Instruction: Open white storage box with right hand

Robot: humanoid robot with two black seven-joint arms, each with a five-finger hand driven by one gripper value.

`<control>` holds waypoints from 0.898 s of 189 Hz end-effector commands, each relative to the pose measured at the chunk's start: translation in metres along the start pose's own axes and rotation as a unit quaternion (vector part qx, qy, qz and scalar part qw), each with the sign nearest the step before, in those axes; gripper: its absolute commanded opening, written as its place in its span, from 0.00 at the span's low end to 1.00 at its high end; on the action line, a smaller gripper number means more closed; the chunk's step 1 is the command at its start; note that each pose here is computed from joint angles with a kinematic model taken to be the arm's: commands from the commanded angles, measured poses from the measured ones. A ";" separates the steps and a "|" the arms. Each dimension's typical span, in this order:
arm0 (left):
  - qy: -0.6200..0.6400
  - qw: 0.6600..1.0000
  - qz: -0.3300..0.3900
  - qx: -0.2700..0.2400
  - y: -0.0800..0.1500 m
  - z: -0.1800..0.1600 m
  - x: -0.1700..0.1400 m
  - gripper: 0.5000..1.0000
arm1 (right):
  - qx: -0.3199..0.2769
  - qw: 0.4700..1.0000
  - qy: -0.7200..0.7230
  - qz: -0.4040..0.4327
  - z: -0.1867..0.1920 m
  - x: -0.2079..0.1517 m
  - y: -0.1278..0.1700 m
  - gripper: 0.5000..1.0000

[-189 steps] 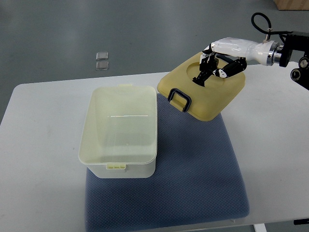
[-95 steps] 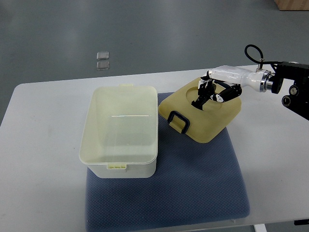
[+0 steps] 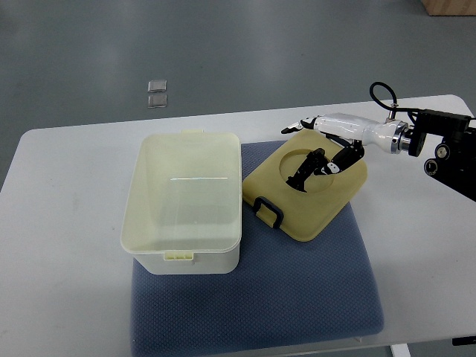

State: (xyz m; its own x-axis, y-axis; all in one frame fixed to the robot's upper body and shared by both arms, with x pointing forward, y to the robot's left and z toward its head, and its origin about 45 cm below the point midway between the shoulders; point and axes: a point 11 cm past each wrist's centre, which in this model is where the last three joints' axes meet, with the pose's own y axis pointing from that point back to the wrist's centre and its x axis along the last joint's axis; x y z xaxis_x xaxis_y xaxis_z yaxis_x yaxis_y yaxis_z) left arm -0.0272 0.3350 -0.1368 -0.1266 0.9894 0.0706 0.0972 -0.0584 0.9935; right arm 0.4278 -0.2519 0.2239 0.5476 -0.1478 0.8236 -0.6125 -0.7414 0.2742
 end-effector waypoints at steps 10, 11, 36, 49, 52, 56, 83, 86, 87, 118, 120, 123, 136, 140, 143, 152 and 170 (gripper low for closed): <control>0.000 1.000 0.000 0.000 0.000 0.000 0.000 1.00 | 0.002 0.999 -0.040 0.034 0.000 0.013 0.003 0.83; 0.000 1.000 0.000 0.000 0.000 0.000 0.000 1.00 | 0.002 0.998 -0.045 0.038 0.001 0.015 0.004 0.83; 0.000 1.000 0.000 0.000 0.000 0.000 0.000 1.00 | 0.017 0.986 -0.121 0.117 -0.001 0.043 0.008 0.83; 0.000 1.000 0.000 0.000 0.000 0.000 0.000 1.00 | 0.037 0.964 -0.190 0.184 -0.002 0.066 0.013 0.83; 0.000 1.000 0.000 0.000 0.000 0.000 0.000 1.00 | 0.041 0.959 -0.201 0.193 -0.002 0.070 0.014 0.83; 0.000 1.000 0.000 0.000 0.000 0.000 0.000 1.00 | 0.047 0.951 -0.223 0.209 -0.002 0.074 0.015 0.83; 0.000 1.000 0.000 0.000 0.000 0.000 0.000 1.00 | 0.039 0.869 -0.386 0.308 0.032 0.064 0.034 0.83; 0.000 1.000 0.000 0.000 0.000 0.000 0.000 1.00 | 0.037 0.854 -0.408 0.320 0.038 0.062 0.037 0.83; 0.000 1.000 0.000 0.000 0.000 0.000 0.000 1.00 | 0.037 0.854 -0.408 0.321 0.038 0.062 0.037 0.83; 0.000 1.000 0.000 0.000 0.000 0.000 0.000 1.00 | 0.026 0.781 -0.505 0.367 0.061 0.035 0.034 0.83; 0.000 1.000 0.000 0.000 0.000 0.000 0.000 1.00 | 0.025 0.780 -0.506 0.368 0.062 0.034 0.034 0.83; 0.000 1.000 0.000 0.000 0.000 0.000 0.000 1.00 | 0.024 0.779 -0.507 0.367 0.062 0.032 0.033 0.83; 0.000 1.000 0.000 0.000 0.000 0.000 0.000 1.00 | 0.021 0.770 -0.524 0.364 0.062 0.022 0.028 0.83; 0.000 1.000 0.000 0.000 0.000 0.000 0.000 1.00 | 0.018 0.765 -0.534 0.359 0.062 0.019 0.024 0.83; 0.000 1.000 0.000 0.000 0.000 0.000 0.000 1.00 | 0.014 0.761 -0.543 0.356 0.061 0.016 0.021 0.83; 0.000 1.000 0.000 0.000 0.000 0.000 0.000 1.00 | 0.004 0.751 -0.561 0.349 0.062 0.010 0.016 0.83; 0.000 1.000 0.000 0.000 0.000 0.000 0.000 1.00 | -0.008 0.733 -0.588 0.342 0.065 0.003 0.014 0.83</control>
State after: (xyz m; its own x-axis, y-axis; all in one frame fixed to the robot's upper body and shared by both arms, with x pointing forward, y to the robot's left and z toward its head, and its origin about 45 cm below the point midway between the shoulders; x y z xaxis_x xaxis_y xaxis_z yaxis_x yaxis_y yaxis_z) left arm -0.0273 0.3350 -0.1367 -0.1266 0.9894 0.0705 0.0973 -0.0584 0.9935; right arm 0.4588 -0.3079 0.2078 0.2333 -0.9582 -0.1655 -0.9724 -0.2296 -0.0412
